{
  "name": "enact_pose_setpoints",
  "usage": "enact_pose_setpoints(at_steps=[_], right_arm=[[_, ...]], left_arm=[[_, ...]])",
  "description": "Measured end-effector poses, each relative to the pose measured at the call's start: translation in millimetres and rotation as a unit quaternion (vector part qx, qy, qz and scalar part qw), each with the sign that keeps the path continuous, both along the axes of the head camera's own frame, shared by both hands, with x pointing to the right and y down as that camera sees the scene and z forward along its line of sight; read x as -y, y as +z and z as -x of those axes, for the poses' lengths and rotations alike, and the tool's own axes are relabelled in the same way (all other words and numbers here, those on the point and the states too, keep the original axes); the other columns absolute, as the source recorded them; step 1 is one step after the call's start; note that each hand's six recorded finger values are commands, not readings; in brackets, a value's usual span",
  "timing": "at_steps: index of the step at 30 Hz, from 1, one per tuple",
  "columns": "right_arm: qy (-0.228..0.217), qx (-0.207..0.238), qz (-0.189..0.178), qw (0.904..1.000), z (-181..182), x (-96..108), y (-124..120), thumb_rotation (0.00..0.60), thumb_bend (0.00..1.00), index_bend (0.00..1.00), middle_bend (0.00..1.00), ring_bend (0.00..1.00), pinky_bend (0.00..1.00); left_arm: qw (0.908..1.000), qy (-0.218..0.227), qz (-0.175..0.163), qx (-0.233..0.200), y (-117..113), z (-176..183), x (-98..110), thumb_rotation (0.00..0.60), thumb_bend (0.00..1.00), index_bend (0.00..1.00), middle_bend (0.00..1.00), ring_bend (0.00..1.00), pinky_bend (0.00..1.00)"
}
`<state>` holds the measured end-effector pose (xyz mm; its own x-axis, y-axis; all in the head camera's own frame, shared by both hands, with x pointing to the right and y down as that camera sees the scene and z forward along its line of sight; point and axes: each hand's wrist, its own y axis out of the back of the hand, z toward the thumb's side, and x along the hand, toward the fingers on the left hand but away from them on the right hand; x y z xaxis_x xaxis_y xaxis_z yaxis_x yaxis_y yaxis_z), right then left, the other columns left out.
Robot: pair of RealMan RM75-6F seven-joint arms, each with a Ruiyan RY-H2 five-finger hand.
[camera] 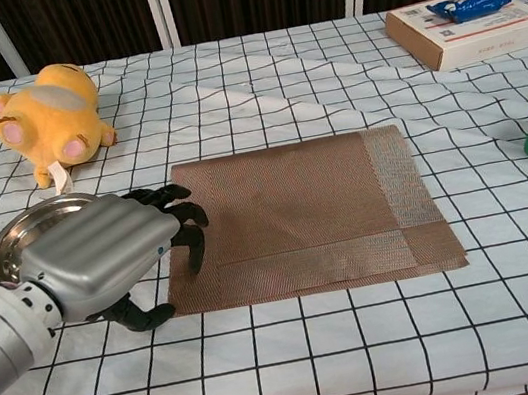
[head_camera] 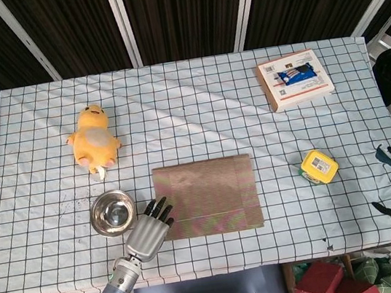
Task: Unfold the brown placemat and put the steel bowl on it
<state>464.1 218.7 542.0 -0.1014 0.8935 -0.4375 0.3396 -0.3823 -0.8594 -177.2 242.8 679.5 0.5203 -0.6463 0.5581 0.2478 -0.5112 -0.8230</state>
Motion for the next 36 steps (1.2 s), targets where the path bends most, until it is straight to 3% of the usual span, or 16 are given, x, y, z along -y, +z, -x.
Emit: enact_pose_setpoints(at_steps=[17, 36], right_arm=[[-0.001, -0.001, 0.001, 1.0, 0.3, -0.3, 0.3, 0.6, 0.07, 0.0, 0.0, 0.02, 0.19], [0.0, 0.003, 0.002, 1.0, 0.3, -0.4, 0.3, 0.6, 0.07, 0.0, 0.0, 0.02, 0.19]], left_arm=[[1.0, 0.001, 0.002, 0.001, 3.5, -2.0, -1.0, 0.6, 0.33, 0.55, 0.24, 0.08, 0.18], [1.0, 0.003, 0.001, 0.006, 5.7, -2.1, -0.5, 0.6, 0.42, 0.59, 0.27, 0.08, 0.19]])
